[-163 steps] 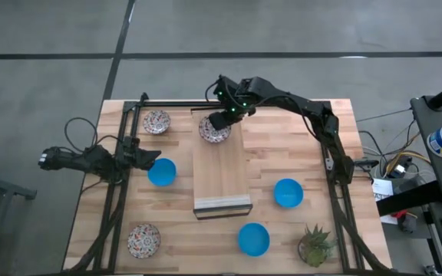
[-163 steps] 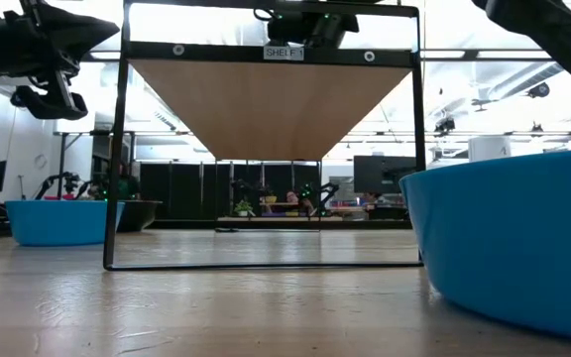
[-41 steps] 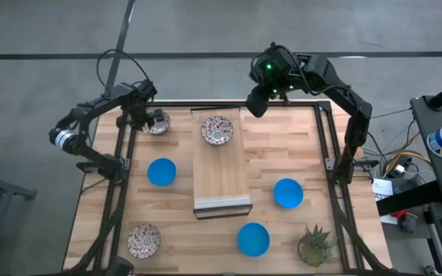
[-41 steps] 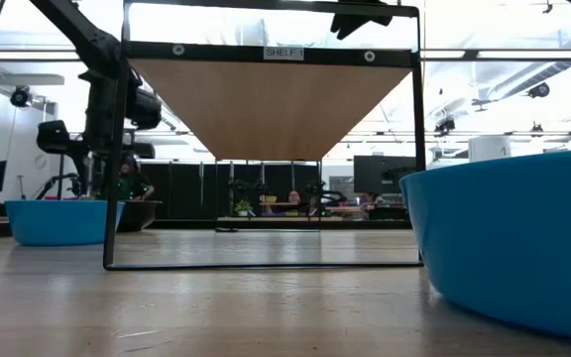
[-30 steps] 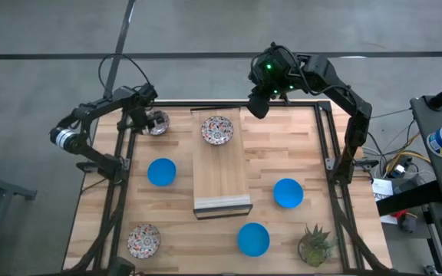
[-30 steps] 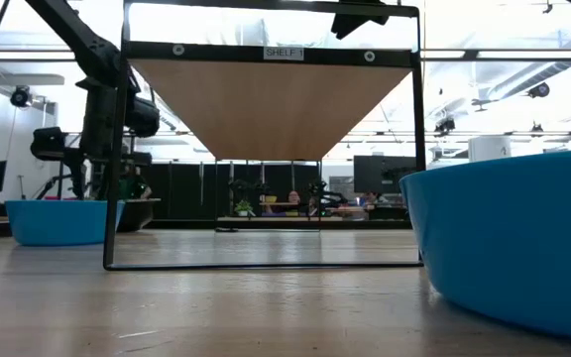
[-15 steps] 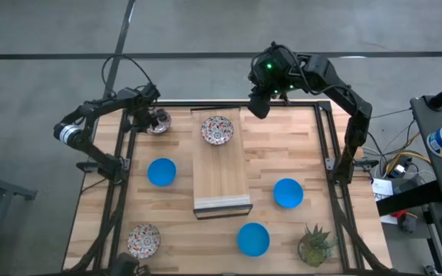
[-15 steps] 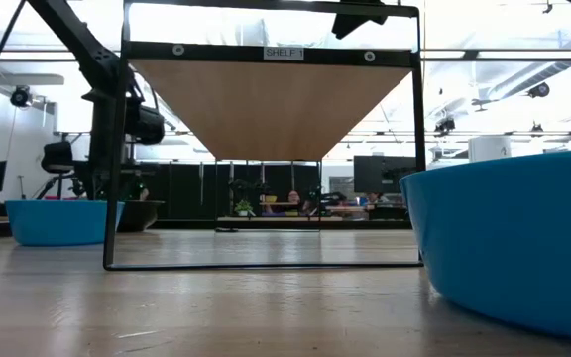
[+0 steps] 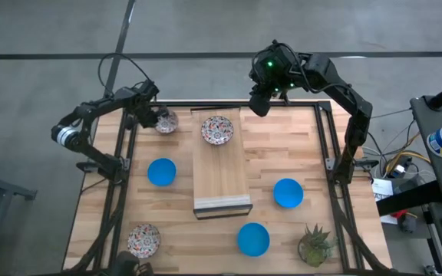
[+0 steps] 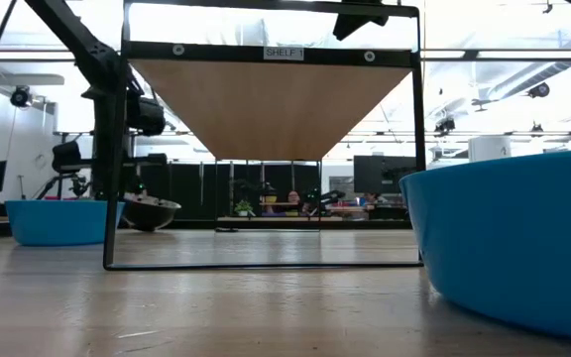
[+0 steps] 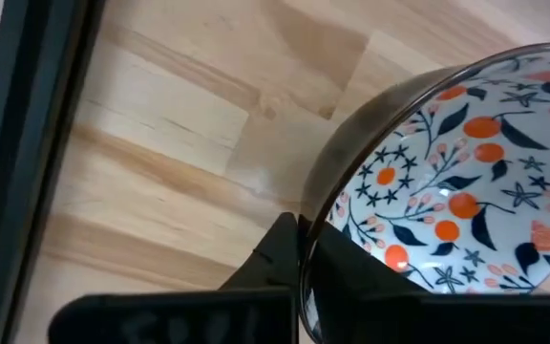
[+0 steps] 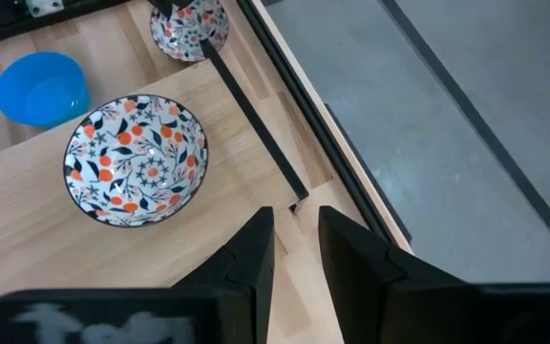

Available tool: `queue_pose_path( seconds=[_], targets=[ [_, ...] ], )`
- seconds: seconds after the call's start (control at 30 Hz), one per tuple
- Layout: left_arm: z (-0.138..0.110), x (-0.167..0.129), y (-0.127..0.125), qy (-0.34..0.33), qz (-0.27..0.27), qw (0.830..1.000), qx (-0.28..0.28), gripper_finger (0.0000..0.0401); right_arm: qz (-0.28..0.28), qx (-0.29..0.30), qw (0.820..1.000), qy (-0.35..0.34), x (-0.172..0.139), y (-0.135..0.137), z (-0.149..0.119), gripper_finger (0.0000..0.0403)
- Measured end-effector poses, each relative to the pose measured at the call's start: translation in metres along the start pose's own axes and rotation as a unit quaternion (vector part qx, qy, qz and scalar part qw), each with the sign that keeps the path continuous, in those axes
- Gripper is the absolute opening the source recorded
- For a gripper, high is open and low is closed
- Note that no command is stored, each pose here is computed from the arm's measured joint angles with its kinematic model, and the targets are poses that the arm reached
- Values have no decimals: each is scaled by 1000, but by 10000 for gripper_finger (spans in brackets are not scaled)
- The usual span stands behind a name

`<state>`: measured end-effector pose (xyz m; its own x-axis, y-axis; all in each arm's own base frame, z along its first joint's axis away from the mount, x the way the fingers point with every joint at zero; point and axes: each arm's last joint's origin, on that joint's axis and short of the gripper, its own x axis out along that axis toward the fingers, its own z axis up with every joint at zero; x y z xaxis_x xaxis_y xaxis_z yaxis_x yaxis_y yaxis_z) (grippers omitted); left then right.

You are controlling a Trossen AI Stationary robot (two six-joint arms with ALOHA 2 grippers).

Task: Pick & Place Mini bowls
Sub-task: Stack the top white patterned bowl on top of the white patterned bowl on the shelf

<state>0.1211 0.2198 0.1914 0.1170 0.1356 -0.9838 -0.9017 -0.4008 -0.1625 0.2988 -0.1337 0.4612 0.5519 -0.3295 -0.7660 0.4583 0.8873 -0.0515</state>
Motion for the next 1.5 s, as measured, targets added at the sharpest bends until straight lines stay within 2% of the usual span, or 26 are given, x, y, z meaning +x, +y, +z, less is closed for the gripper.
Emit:
queue_pose_path(
  seconds=[0.3, 0.5, 0.8, 1.17, 1.3, 1.5],
  targets=[
    [-1, -12, 0, -18, -21, 999, 23, 3, 0, 7, 1000, -1, 0, 0, 0, 72],
    [-3, -15, 0, -3, -37, 999, 30, 2, 0, 15, 1000, -1, 0, 0, 0, 78],
    [-7, -35, -2, 28, -113, 993, 28, 1, 0, 17, 1000, -1, 0, 0, 0, 71],
    [-22, -81, 6, 48, -235, 970, 33, 1, 0, 17, 1000, -1, 0, 0, 0, 74],
    [-30, -100, 13, 43, -254, 965, 39, 1, 0, 18, 1000, -1, 0, 0, 0, 74],
    [-44, -129, 17, 43, -318, 945, 63, 1, 0, 43, 999, 0, 0, 0, 0, 66]
  ],
)
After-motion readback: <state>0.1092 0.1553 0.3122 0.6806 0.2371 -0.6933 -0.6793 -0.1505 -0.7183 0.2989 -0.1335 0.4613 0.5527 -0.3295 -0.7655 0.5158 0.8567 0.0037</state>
